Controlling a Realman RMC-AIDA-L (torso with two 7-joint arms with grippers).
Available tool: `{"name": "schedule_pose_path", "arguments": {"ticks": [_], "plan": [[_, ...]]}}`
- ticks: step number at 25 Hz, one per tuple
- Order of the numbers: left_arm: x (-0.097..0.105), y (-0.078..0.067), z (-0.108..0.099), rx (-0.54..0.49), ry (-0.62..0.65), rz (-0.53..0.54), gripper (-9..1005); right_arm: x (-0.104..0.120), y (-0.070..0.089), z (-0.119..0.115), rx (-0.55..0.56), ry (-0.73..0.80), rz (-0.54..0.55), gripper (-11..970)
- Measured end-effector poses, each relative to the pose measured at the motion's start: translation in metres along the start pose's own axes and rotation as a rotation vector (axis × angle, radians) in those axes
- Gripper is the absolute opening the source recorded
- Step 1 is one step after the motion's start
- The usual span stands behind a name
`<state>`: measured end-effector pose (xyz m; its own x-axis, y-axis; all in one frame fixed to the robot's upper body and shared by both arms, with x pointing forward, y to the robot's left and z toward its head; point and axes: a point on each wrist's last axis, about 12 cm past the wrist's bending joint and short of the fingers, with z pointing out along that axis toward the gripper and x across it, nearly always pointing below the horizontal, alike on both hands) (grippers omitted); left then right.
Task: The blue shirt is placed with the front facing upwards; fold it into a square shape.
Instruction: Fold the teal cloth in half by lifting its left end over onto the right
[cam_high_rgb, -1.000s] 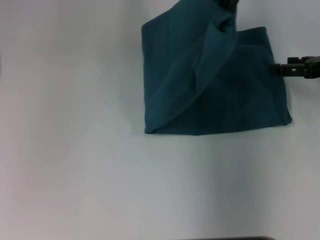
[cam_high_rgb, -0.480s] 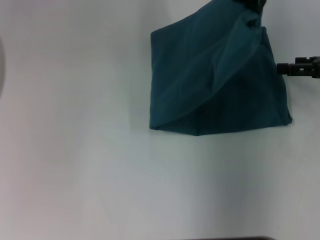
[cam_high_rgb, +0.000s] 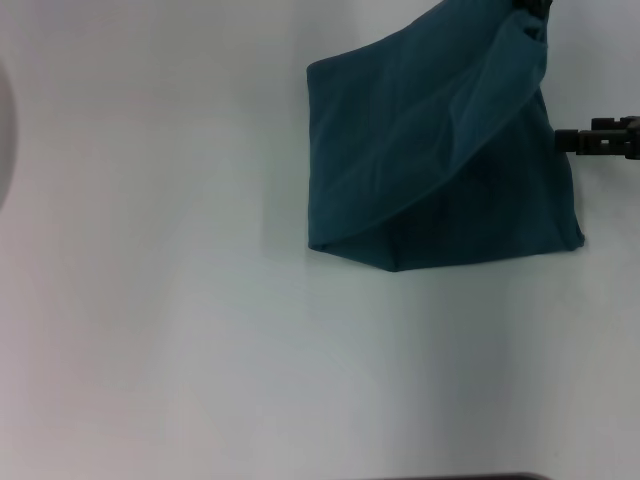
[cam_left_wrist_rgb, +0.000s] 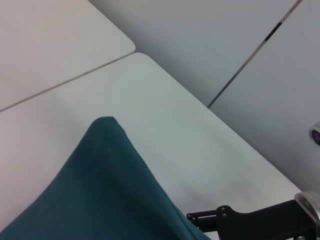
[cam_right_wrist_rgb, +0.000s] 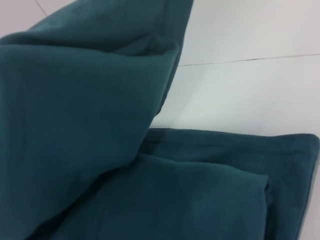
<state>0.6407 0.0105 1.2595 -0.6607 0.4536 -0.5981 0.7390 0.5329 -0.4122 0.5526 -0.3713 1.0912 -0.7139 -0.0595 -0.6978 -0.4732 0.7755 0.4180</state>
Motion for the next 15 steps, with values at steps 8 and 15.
{"name": "schedule_pose_path", "arguments": {"ticks": [8,15], "plan": [[0.0015,0.0002,0.0021,-0.003,0.01,-0.013,28,0.0005,0.0006,-0.0009,-0.008,0.001,0.003,916],[0.0024,0.0013,0.0016,-0.004,0.017,-0.036,136,-0.0001,0.0004,-0.0017,-0.008,0.001,0.01,916]]}}
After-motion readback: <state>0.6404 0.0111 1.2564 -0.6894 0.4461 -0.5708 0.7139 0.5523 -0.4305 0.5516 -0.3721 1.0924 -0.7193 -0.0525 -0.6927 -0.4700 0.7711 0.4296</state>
